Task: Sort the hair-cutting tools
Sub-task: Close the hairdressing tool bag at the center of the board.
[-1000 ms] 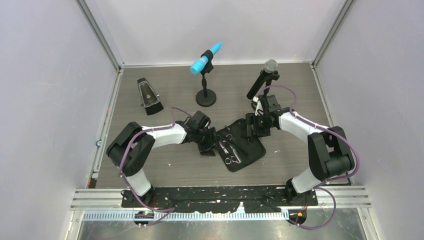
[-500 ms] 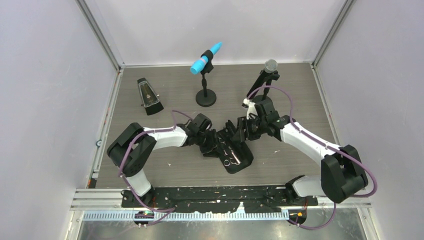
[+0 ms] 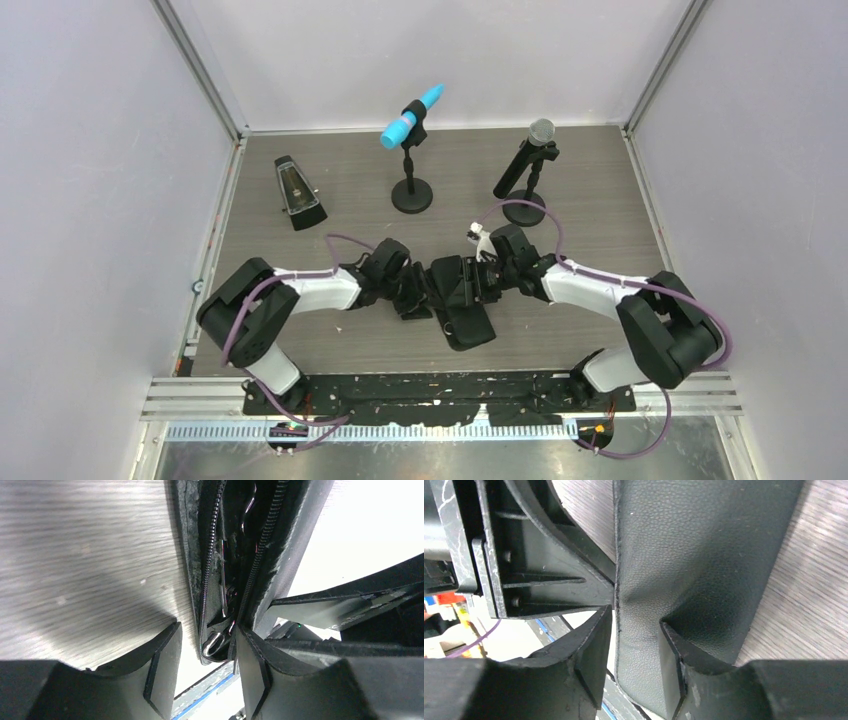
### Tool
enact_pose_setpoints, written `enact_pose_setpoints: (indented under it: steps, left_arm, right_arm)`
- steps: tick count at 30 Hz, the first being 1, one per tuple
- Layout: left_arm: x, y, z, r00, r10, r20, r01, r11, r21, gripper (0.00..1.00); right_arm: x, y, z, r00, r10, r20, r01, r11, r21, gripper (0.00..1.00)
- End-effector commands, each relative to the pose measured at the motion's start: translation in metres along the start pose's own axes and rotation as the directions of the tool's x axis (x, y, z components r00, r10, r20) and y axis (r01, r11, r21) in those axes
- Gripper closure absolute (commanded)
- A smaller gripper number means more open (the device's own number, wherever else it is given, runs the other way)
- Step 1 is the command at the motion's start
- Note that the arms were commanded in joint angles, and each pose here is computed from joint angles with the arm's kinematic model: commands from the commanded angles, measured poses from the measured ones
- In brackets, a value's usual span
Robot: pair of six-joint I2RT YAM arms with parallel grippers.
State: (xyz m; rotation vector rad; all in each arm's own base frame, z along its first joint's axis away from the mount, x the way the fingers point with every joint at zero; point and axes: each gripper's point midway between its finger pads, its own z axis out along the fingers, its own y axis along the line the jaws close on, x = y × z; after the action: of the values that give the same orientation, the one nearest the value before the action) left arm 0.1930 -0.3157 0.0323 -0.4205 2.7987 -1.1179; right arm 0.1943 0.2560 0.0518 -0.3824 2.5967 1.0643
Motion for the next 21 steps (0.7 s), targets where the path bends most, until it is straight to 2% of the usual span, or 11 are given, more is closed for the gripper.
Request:
enact_pose_setpoints:
  steps: [1,4,8,11,13,17,21]
  left_arm:
    - [-0.008,0.004,-0.017,0.996,-0.023,0.09,0.022,1.0,0.02,0.53]
    - [-0.024,0.013,-0.034,0.984,-0.023,0.179,0.027,0.999,-0.023,0.56]
    - [-0.052,0.001,-0.056,0.968,0.126,0.219,-0.088,0.981,-0.174,0.53]
    - [-0.078,-0.019,-0.067,0.941,0.244,0.234,-0.175,0.944,-0.28,0.45]
    - [-0.096,-0.026,-0.072,0.915,0.328,0.237,-0.233,0.906,-0.354,0.35]
    - [-0.114,-0.032,-0.067,0.892,0.428,0.143,-0.323,0.827,-0.46,0.2]
    - [-0.112,-0.026,-0.045,0.889,0.458,0.011,-0.4,0.787,-0.47,0.2]
  right_arm:
    - [0.034,-0.023,0.023,0.993,0.08,-0.092,-0.074,0.995,0.069,0.54]
    - [0.039,-0.032,0.025,0.99,0.096,-0.099,-0.084,0.99,0.115,0.58]
    - [0.039,-0.036,0.025,0.991,0.09,-0.102,-0.074,0.986,0.149,0.61]
    - [0.037,-0.036,0.023,0.992,0.067,-0.106,-0.048,0.984,0.174,0.61]
    - [0.036,-0.035,0.022,0.993,0.054,-0.106,-0.034,0.983,0.183,0.61]
    - [0.032,-0.032,0.021,0.994,0.029,-0.104,-0.008,0.981,0.196,0.61]
    - [0.028,-0.028,0.021,0.995,0.003,-0.102,0.019,0.978,0.208,0.61]
